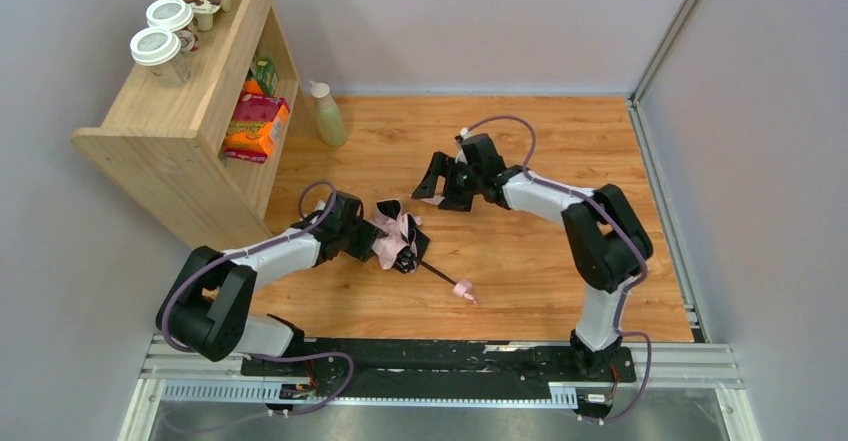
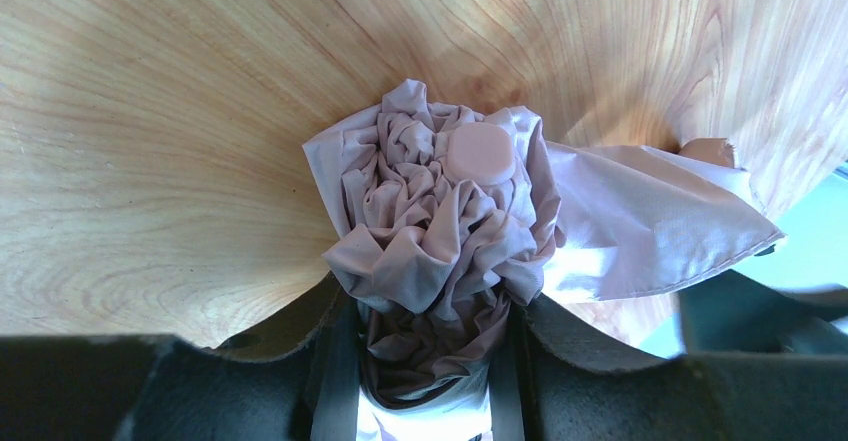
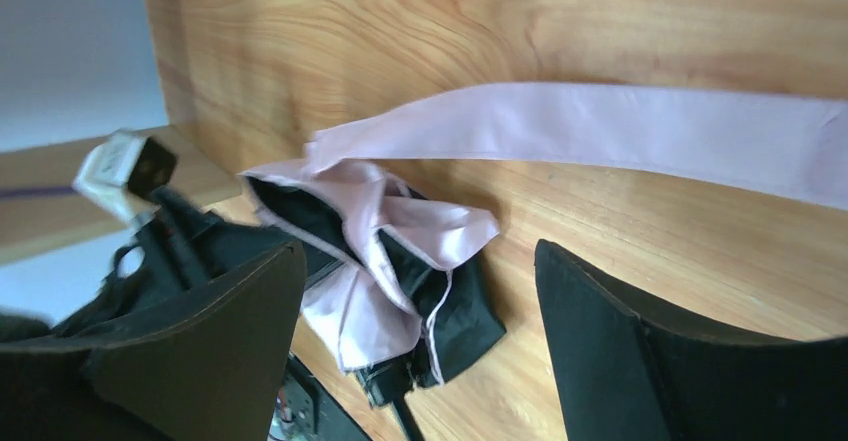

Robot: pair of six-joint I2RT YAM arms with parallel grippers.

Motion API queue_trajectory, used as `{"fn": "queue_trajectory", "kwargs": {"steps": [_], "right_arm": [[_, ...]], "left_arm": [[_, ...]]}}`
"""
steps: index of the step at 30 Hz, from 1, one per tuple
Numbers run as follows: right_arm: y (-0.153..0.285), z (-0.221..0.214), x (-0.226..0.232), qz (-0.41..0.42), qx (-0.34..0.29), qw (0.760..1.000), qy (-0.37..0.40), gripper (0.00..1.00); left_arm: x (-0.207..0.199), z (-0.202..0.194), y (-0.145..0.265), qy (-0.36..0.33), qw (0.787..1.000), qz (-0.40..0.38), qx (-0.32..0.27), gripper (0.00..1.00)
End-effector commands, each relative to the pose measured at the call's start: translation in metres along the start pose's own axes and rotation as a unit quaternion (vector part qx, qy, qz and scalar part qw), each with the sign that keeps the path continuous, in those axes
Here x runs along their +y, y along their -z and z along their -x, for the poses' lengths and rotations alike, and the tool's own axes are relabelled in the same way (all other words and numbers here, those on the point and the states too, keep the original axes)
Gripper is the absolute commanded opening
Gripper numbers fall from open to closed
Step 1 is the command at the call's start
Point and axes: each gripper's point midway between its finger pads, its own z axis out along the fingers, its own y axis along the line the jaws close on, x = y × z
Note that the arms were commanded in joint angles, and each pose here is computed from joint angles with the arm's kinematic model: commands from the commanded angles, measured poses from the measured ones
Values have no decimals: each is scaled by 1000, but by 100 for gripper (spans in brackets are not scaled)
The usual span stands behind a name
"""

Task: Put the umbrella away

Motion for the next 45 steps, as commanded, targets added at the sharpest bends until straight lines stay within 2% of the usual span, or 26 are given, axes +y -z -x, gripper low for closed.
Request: {"fn": "queue_trajectory", "kwargs": {"steps": [1, 9, 14, 17, 18, 20, 21, 23, 24, 28, 31, 32, 34, 36, 38, 40, 43, 45], "right_arm": [[-29, -5, 27, 27, 9, 996, -87, 87], [-53, -4, 29, 8, -7, 984, -180, 90], [-69, 4, 32, -14, -15, 984, -179, 92], [-86, 5, 29, -33, 1, 984, -177, 88], [-89, 10, 34, -31, -3, 984, -176, 82], [-88, 14, 36, -29, -14, 986, -165, 57], [-83, 17, 37, -27, -24, 987, -159, 42], [-69, 21, 35, -22, -46, 988, -143, 0], [-62, 21, 30, -19, -51, 989, -140, 0], [-9, 27, 51, 116, -59, 987, -96, 0], [45, 35, 56, 251, -72, 959, -107, 0], [57, 33, 53, 270, -67, 953, -122, 0], [64, 20, 49, 269, -51, 956, -108, 0], [51, 4, 39, 230, -37, 969, -82, 0], [44, -5, 37, 226, -26, 971, -77, 0], [50, -3, 41, 242, -48, 967, -63, 0], [58, 2, 36, 187, -80, 979, -6, 0], [64, -3, 34, 177, -87, 980, 12, 0]], "left_arm": [[69, 4, -4, -28, 993, 111, -15, 0], [68, 3, -3, -32, 993, 110, -11, 0], [69, 3, -3, -36, 993, 114, -13, 0], [66, 2, -2, -38, 993, 110, -10, 0], [67, 3, -1, -37, 993, 113, -12, 0], [70, 4, 1, -30, 992, 118, -17, 0], [71, 4, 1, -25, 992, 120, -17, 0], [74, 3, 2, -19, 992, 127, -17, 0], [75, 3, 3, -19, 991, 133, -17, 0], [82, 3, 7, -4, 988, 152, -18, 0], [83, 4, 10, -1, 988, 152, -20, 0], [83, 4, 11, 0, 989, 149, -20, 0], [82, 2, 11, -1, 989, 146, -16, 0], [78, 2, 11, -6, 991, 136, -14, 0], [78, 1, 11, -5, 991, 134, -10, 0], [78, 3, 13, -6, 990, 136, -17, 0], [82, 5, 15, -3, 990, 141, -25, 0], [81, 5, 14, 2, 990, 140, -24, 0]]}}
